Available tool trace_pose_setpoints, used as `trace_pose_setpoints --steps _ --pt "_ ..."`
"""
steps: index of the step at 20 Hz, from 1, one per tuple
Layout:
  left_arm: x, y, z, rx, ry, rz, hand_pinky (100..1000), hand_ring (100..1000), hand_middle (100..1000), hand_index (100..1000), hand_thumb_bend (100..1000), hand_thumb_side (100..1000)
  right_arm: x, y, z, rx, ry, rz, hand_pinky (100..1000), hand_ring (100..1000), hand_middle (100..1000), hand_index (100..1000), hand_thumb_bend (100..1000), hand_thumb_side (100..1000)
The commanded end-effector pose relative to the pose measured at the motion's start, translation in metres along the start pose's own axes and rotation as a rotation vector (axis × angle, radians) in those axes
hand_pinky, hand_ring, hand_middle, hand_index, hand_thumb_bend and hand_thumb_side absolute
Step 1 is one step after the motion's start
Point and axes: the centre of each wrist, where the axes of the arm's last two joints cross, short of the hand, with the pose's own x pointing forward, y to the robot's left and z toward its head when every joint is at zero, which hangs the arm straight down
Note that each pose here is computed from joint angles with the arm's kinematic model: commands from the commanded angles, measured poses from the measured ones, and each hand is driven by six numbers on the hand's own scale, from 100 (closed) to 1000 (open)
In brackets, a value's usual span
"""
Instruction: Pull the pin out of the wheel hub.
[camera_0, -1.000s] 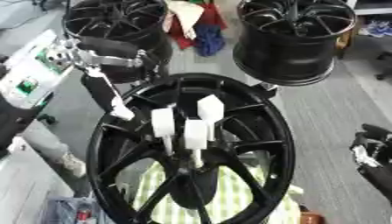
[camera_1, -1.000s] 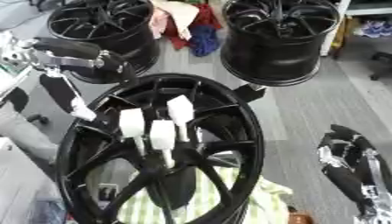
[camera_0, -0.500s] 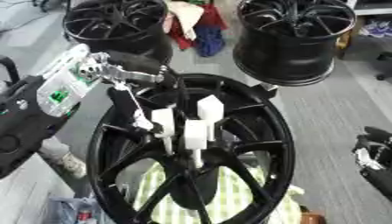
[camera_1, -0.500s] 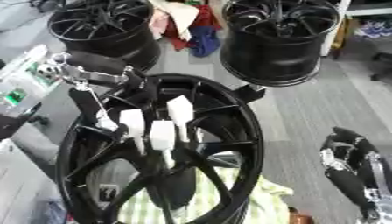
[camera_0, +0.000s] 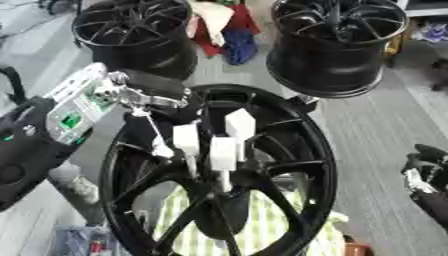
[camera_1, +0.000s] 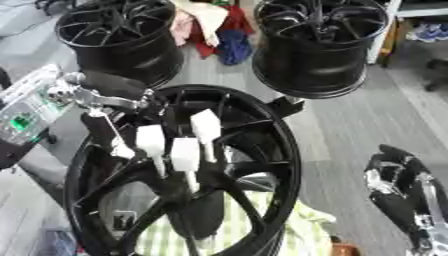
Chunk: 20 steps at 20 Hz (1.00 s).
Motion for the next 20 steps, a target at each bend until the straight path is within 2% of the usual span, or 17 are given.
trace_pose_setpoints --steps 1,5,10,12,16,20 --pt "-0.001 0.003 0.005 -0.145 -0.083 -0.128 480 603 698 779 266 241 0.005 -0.006 -0.004 0.001 -0.024 0.014 688 588 653 789 100 258" --pt "0.000 0.004 0.004 -0.142 -0.091 -0.131 393 512 599 720 100 179 0.005 -0.006 -0.004 0.004 -0.024 0.014 688 588 653 789 100 259" --pt "0.000 0.011 0.010 -0.114 -0.098 -0.130 277 408 512 649 100 165 0.005 -0.006 -0.004 0.002 -0.023 0.015 688 588 653 789 100 260" --pt "0.002 0.021 0.018 -0.082 -0.100 -0.141 257 392 499 638 100 172 0.005 -0.006 -0.004 0.002 -0.022 0.014 688 588 653 789 100 260" --pt "0.010 0.054 0.046 0.013 -0.091 -0.177 246 386 496 636 100 172 0.004 -0.006 -0.003 0.000 -0.019 0.016 688 588 653 789 100 261" --pt "0.016 0.081 0.094 0.115 -0.034 -0.189 249 389 493 640 100 165 0.003 -0.008 -0.002 -0.008 -0.015 0.018 688 588 653 789 100 261"
